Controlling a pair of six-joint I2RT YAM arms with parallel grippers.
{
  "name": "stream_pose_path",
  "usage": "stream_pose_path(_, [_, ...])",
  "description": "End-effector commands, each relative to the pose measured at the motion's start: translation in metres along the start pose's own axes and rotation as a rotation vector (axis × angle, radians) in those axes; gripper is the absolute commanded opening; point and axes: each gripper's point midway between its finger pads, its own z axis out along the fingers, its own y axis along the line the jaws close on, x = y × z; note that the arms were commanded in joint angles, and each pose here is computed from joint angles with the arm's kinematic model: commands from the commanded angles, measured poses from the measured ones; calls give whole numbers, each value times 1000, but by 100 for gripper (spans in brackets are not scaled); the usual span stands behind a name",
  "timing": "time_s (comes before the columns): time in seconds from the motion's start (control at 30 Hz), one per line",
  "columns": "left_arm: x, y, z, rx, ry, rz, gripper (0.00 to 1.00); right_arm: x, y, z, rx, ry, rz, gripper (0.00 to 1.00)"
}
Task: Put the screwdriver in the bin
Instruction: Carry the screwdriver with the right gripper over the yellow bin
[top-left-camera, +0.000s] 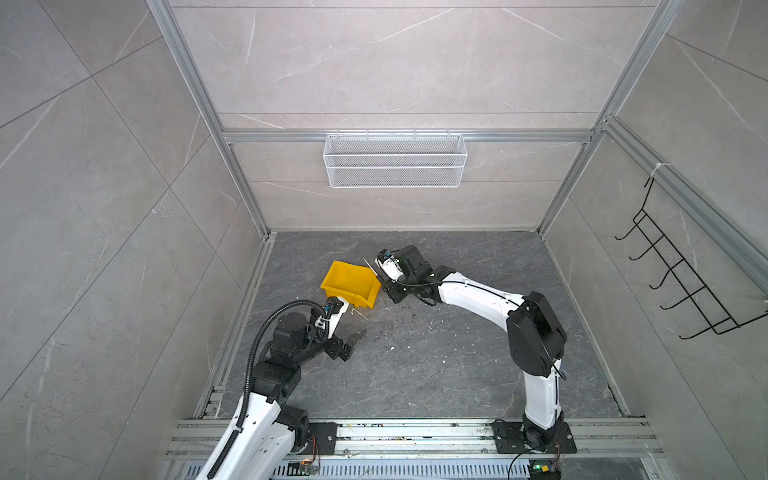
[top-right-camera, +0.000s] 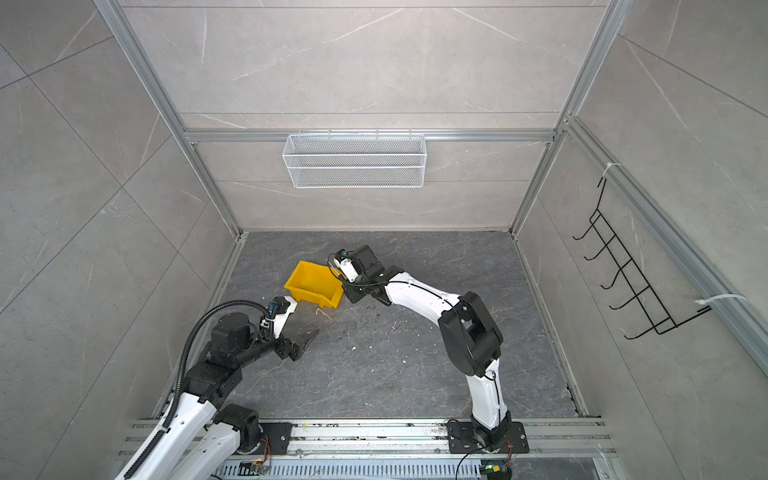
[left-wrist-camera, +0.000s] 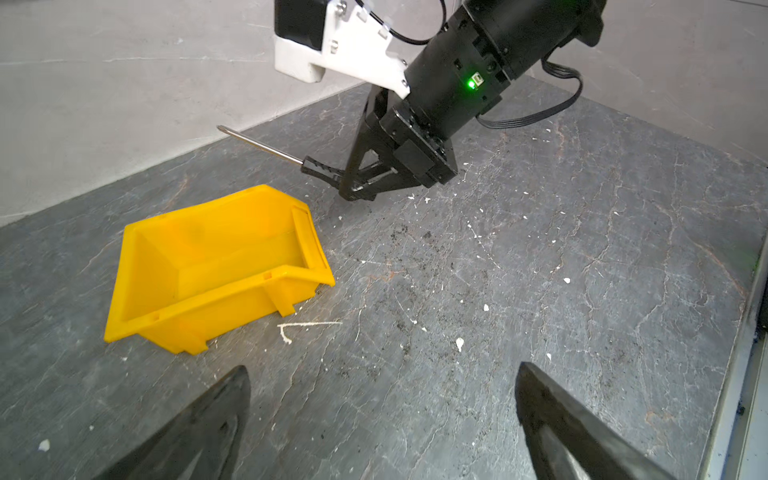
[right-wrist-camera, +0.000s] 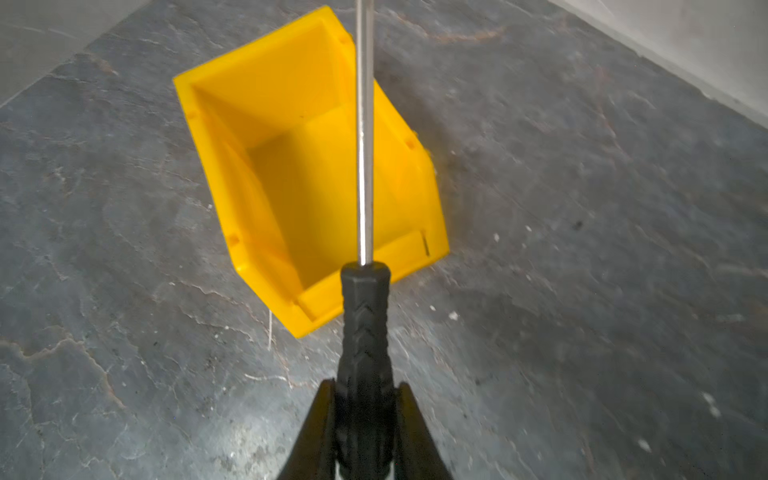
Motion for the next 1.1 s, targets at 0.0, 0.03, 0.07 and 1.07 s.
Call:
stream_pose_path(0.0, [13, -1, -5, -8, 41, -35, 100, -27, 24, 11, -84, -63, -115, 0])
stream_pose_path(0.03, [15, 1, -7, -21, 44, -38, 100, -27, 28, 18, -97, -61, -131, 0])
stream_pose_path(0.07, [15, 1, -8, -29, 44, -39, 99, -29, 32, 22, -107, -64, -149, 0])
stream_pose_path(1.07, [18, 10, -16, -102, 31, -46, 100, -15, 26, 90, -123, 11, -206, 0])
